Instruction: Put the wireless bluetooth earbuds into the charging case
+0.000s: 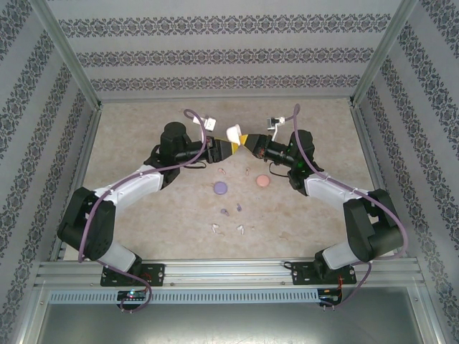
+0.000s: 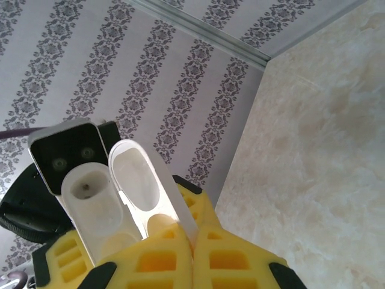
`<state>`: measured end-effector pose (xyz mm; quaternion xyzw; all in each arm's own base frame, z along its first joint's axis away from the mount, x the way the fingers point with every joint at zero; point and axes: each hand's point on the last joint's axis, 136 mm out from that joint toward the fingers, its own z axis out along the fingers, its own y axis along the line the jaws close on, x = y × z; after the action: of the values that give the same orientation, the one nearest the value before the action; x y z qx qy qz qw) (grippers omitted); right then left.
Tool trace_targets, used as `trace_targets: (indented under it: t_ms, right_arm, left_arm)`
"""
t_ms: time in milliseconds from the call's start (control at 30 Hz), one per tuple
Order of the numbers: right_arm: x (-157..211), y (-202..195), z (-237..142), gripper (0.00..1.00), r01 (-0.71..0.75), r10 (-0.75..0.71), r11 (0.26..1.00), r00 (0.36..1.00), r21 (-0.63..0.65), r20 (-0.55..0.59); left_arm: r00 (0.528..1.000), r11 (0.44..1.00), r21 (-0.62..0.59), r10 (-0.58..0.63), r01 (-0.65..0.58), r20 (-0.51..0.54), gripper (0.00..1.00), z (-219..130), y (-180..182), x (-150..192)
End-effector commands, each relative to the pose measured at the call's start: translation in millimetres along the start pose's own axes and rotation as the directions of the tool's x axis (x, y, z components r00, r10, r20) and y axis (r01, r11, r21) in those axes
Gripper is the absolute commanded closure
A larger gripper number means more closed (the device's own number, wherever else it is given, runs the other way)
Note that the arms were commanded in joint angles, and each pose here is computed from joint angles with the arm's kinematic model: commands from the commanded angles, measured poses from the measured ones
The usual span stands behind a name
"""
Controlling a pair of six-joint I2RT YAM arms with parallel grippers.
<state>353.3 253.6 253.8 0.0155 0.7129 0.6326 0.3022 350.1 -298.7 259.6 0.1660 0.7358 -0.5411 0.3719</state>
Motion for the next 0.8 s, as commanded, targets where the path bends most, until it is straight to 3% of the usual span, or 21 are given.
trace_targets:
  t_ms: [0, 367, 533, 767]
  right_arm:
    - [-2, -2, -8, 1.0, 0.017, -0.017, 1.0, 0.999, 0.014, 0.031]
    - [-11, -17, -26, 1.0, 0.049, -0.053, 0.99, 0.998, 0.132, 0.03]
    - [-18, -21, -34, 1.0, 0.109, -0.108, 0.979, 0.994, 0.174, -0.017]
    - [-16, -21, -35, 1.0, 0.313, -0.276, 0.926, 0.943, 0.213, -0.185]
  left_arm:
    - [0.999, 0.996, -0.077, 0.046, -0.045, 0.009, 0.41, -11, 0, 1]
    - [0.987, 0.963, -0.219, 0.144, -0.156, -0.068, 0.11, -47, 0, -6]
    - [0.973, 0.955, -0.206, 0.19, -0.214, -0.131, 0.06, -63, -6, -20]
    - [0.917, 0.965, -0.11, 0.186, -0.238, -0.352, 0.04, -55, -5, -8]
